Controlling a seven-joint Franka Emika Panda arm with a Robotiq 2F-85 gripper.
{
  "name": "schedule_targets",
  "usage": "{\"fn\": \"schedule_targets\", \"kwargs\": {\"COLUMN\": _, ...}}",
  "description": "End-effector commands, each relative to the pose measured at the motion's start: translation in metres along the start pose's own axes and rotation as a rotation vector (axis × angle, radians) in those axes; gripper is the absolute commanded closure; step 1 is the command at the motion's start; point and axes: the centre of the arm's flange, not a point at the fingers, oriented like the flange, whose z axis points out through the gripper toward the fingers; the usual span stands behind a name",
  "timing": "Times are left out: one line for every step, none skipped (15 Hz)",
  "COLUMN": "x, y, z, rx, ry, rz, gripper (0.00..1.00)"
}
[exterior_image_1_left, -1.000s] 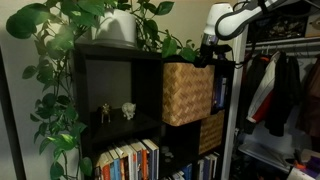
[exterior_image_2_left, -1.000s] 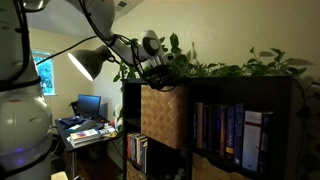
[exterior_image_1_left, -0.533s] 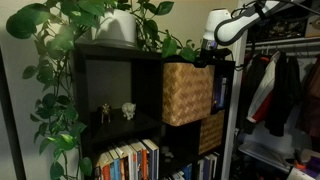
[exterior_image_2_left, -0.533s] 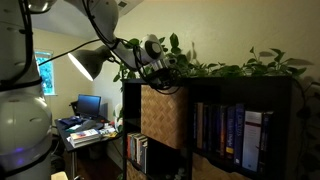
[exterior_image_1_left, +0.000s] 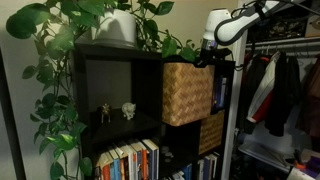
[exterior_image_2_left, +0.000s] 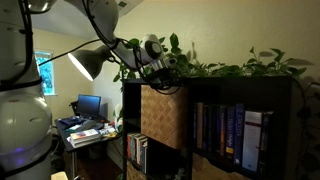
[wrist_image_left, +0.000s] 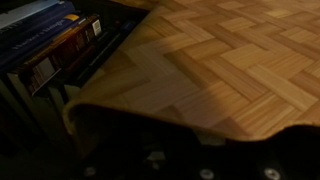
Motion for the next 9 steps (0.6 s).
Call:
{"fn": "schedule_targets", "kwargs": {"x": -0.007, "y": 0.003, "z": -0.012, "rx": 0.005, "ry": 0.004, "rz": 0.01, "gripper": 0.91}}
{"fn": "schedule_targets", "kwargs": {"x": -0.007, "y": 0.004, "z": -0.02, "rx": 0.006, "ry": 0.008, "rz": 0.013, "gripper": 0.91}}
{"fn": "schedule_targets", "kwargs": {"x": -0.007, "y": 0.004, "z": -0.024, "rx": 0.011, "ry": 0.013, "rz": 0.011, "gripper": 0.93}}
{"fn": "schedule_targets", "kwargs": {"x": -0.008, "y": 0.004, "z": -0.031, "rx": 0.009, "ry": 0.021, "rz": 0.013, "gripper": 0.95}}
{"fn": "schedule_targets", "kwargs": {"x": -0.008, "y": 0.005, "z": -0.036, "rx": 0.013, "ry": 0.029, "rz": 0.013, "gripper": 0.96}}
{"fn": "schedule_targets", "kwargs": {"x": -0.007, "y": 0.005, "z": -0.042, "rx": 0.016, "ry": 0.035, "rz": 0.015, "gripper": 0.93}}
{"fn": "schedule_targets", "kwargs": {"x": -0.007, "y": 0.005, "z": -0.047, "rx": 0.019, "ry": 0.041, "rz": 0.021, "gripper": 0.93}}
{"fn": "schedule_targets", "kwargs": {"x": -0.007, "y": 0.006, "z": -0.054, "rx": 0.023, "ry": 0.046, "rz": 0.028, "gripper": 0.91}}
{"fn": "schedule_targets", "kwargs": {"x": -0.007, "y": 0.007, "z": -0.058, "rx": 0.032, "ry": 0.048, "rz": 0.032, "gripper": 0.92}}
